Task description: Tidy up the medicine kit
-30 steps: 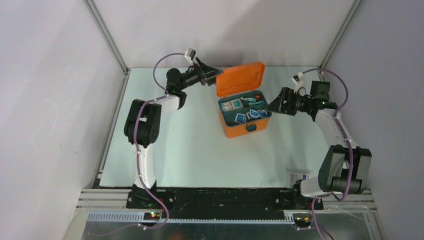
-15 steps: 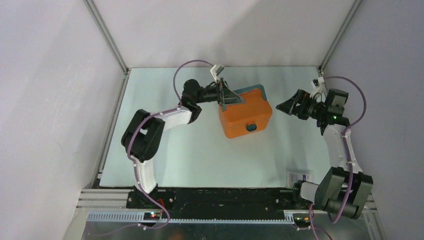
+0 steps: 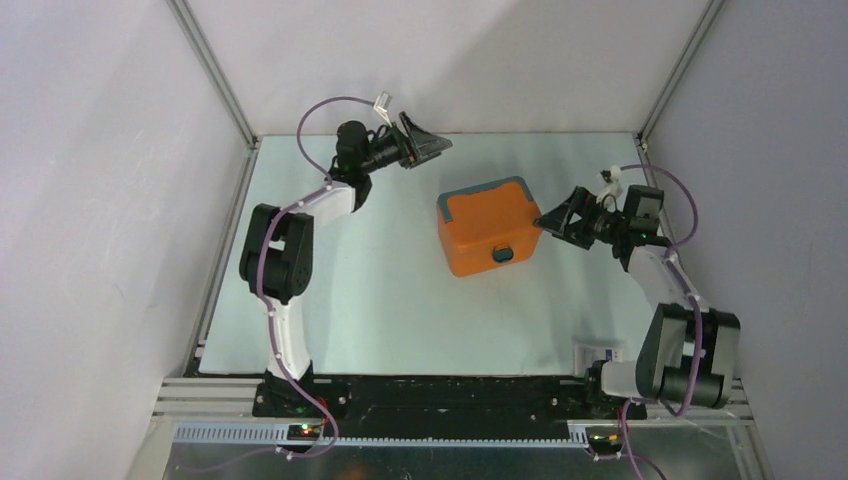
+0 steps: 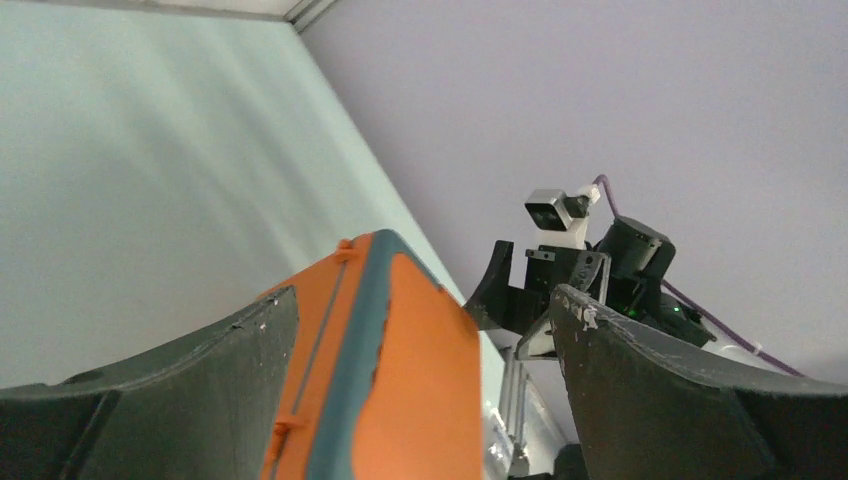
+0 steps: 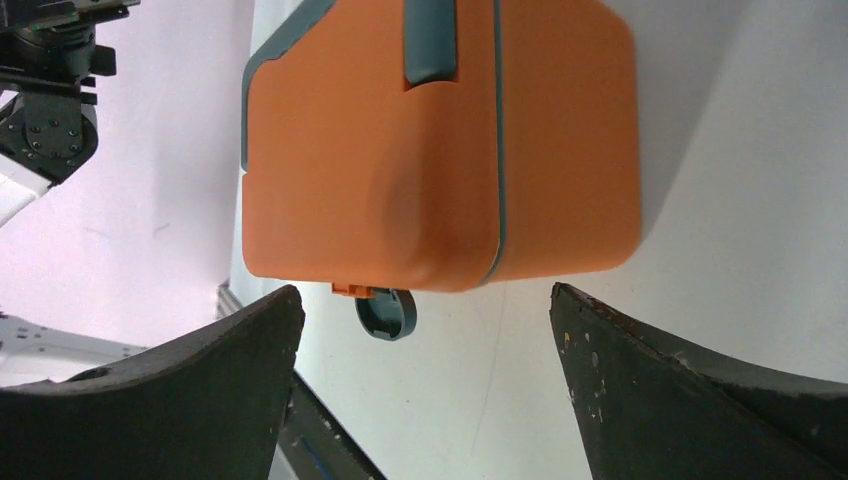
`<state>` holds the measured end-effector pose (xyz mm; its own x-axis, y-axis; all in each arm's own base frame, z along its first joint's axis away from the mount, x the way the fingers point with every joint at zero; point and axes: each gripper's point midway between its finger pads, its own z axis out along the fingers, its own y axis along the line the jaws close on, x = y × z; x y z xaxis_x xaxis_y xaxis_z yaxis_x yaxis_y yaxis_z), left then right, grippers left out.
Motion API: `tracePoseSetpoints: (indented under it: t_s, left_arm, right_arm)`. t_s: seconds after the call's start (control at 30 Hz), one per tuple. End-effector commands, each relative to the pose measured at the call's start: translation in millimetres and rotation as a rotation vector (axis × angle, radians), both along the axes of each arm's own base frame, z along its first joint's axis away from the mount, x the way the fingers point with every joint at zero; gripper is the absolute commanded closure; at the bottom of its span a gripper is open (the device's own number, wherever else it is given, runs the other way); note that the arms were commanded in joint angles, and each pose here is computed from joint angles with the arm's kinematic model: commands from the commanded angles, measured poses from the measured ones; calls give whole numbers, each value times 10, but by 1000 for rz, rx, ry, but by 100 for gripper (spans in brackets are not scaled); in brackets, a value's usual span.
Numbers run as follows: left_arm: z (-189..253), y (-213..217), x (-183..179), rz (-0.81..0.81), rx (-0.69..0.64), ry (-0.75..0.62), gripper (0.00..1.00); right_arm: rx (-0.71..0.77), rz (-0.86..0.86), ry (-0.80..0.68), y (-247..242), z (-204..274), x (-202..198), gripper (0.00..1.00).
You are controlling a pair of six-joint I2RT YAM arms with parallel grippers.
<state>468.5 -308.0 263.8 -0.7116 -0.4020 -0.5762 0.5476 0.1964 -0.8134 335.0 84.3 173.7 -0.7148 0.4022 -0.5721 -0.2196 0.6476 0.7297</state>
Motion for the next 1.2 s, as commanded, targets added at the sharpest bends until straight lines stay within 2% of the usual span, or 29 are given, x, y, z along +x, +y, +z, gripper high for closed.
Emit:
tracePoseSetpoints:
  t_s: [0.0, 0.1, 0.23, 0.43, 0.53, 0.6, 0.63, 0.73, 0.87, 0.9, 0.93, 1.03, 1.17]
  left_arm:
    - [-259, -53, 150, 38, 109, -7, 0]
    - [-487, -139, 39, -29, 113, 61, 0]
    - [-567, -265, -363, -134, 135, 61, 0]
    - [-461, -89, -847, -166, 161, 58, 0]
    - [-545, 38, -1180, -198, 177, 106, 0]
    - [-686, 139, -1361, -192, 216, 123, 0]
    - [-802, 196, -1426, -184, 246, 161, 0]
    - [-1091, 431, -1597, -128, 376, 157, 0]
    - [-1224, 748, -1518, -13, 501, 137, 0]
    - [-1169, 850, -1383, 42, 535, 97, 0]
    - [-1227, 927, -1408, 50, 573, 136, 0]
    - [-1067, 1191, -1222, 148, 650, 78, 0]
    - [-763, 1357, -1209, 219, 678, -25, 0]
  right_arm:
    - [98, 80, 7, 226, 31, 159, 5]
    - [160, 163, 35, 411, 23, 233, 12]
    - [148, 233, 60, 601, -25, 280, 13]
    - [143, 318, 85, 851, -122, 365, 17]
    - [165, 376, 153, 999, -229, 419, 25]
    - [178, 426, 188, 1151, -282, 419, 30]
    - [179, 443, 196, 1205, -295, 412, 30]
    - [158, 525, 212, 1466, -358, 325, 29]
    - [155, 574, 213, 1610, -317, 258, 24]
    - [155, 573, 213, 1603, -302, 258, 22]
    - [154, 562, 199, 1557, -252, 287, 19]
    - [148, 529, 202, 1392, -166, 290, 13]
    - [117, 483, 164, 1114, -65, 169, 7]
